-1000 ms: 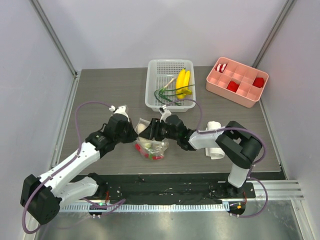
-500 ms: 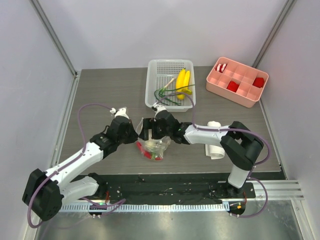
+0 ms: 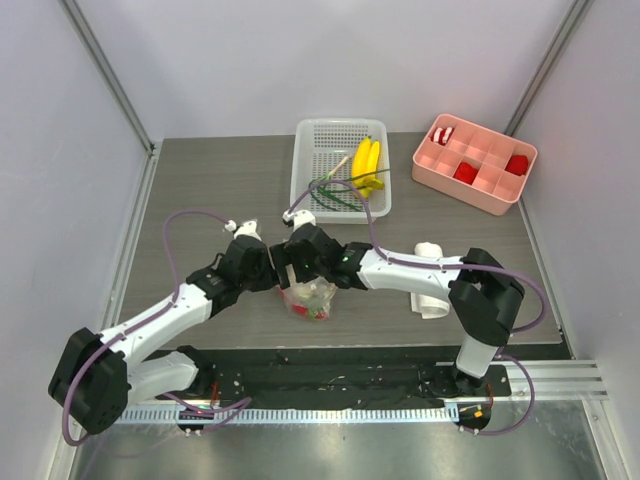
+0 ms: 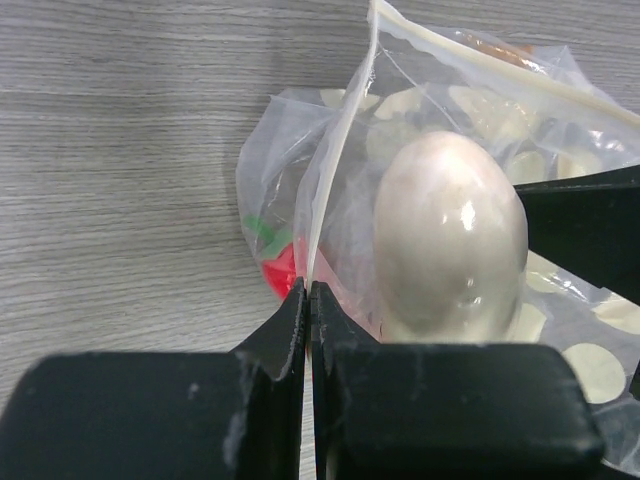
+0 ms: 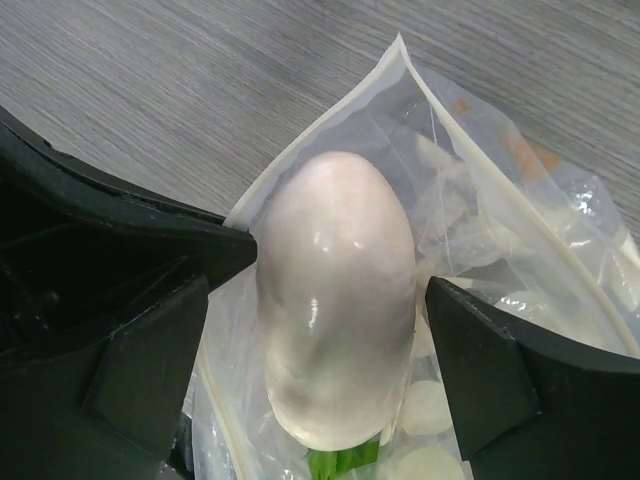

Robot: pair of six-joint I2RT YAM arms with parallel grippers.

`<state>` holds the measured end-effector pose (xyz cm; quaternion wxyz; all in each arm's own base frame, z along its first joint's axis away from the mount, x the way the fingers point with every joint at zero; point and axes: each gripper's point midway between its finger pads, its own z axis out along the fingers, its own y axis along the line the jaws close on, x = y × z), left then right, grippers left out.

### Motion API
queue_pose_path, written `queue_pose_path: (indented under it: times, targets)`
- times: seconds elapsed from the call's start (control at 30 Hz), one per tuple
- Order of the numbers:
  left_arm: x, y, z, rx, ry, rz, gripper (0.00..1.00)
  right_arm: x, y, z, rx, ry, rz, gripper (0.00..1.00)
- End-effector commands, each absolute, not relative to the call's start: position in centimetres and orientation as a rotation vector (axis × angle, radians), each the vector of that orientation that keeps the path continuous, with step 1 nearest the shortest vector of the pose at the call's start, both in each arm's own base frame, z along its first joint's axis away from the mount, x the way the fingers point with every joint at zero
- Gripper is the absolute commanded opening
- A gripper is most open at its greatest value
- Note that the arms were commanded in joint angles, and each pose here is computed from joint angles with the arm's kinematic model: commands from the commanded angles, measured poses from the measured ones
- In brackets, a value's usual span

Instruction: Open the zip-top bag and remove the fake food

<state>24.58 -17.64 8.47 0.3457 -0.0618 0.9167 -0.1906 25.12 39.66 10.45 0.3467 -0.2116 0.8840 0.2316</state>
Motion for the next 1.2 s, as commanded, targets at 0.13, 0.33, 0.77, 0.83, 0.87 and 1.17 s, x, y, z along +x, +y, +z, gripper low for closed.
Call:
queue_pose_path:
  times: [0.13, 0.33, 0.77, 0.83, 0.87, 1.17]
  targets:
    - [25.4, -18.3, 11.2, -0.174, 2.279, -0.565, 0.0, 25.0, 39.4, 17.4, -0.421, 2.199, 0.775, 0.99]
    - [25.4, -18.6, 11.8, -0.174, 2.269, -0.593, 0.0, 25.6, 38.8, 17.2, -0.449, 2.176, 0.713, 0.97]
    - [25.1, -18.5, 11.8, -0.176, 2.273, -0.601, 0.0, 26.3, 40.9, 11.3, -0.619, 2.164, 0.676, 0.72]
    - [25.1, -18.4, 11.8, -0.177, 2.271, -0.594, 0.0, 26.3, 40.4, 11.0, -0.619, 2.166, 0.656, 0.7]
    - [25.1, -18.3, 11.8, -0.178, 2.27, -0.592, 0.0, 26.3, 40.1, 10.8, -0.62, 2.167, 0.643, 0.7]
    - [25.3, -18.5, 12.2, -0.176, 2.266, -0.596, 0.0, 26.9, 39.5, 14.7, -0.571, 2.062, 0.652, 0.4]
